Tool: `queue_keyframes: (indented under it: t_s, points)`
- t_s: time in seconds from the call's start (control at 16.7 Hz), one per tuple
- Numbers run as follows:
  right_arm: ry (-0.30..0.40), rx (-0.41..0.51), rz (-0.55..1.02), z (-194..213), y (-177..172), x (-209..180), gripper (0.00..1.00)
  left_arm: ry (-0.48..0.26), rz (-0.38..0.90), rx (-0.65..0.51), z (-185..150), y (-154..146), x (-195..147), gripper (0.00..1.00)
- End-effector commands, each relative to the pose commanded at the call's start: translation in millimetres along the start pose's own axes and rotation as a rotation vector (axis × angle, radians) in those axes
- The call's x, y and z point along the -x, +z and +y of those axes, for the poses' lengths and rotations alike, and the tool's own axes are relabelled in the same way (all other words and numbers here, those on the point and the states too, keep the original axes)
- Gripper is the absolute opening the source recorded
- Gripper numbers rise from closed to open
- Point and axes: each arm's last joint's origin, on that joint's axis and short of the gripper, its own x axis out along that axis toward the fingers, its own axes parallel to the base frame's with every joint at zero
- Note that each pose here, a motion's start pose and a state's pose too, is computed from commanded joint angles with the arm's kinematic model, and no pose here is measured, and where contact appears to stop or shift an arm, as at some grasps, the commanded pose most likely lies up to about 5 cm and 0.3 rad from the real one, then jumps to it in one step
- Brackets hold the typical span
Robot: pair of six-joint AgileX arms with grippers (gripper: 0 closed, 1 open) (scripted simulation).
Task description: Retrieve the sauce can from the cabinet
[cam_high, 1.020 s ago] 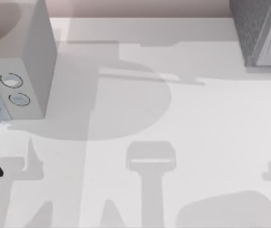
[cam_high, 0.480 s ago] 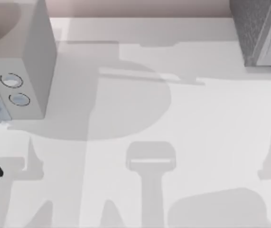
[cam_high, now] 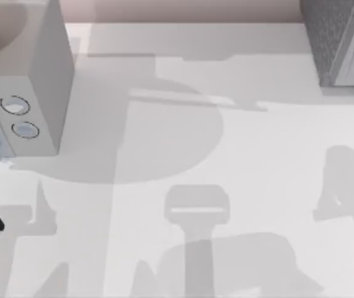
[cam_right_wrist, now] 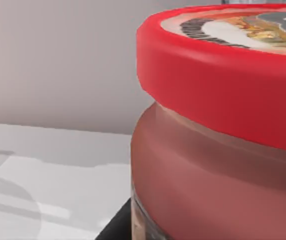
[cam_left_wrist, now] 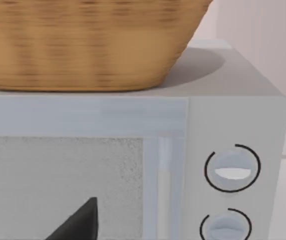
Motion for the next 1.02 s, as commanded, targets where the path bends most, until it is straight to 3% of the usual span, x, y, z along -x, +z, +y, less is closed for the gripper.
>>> queue_keyframes:
  t_s: [0.48, 1.02]
  points:
    - [0.122, 0.007, -0.013, 30.2, 11.0, -34.7, 0.00, 0.000, 0.000, 0.000, 0.0, 0.0, 0.0, 1.00]
    - [0.257, 0.004, 0.002, 79.5, -2.5, -70.7, 0.00, 0.000, 0.000, 0.000, 0.0, 0.0, 0.0, 1.00]
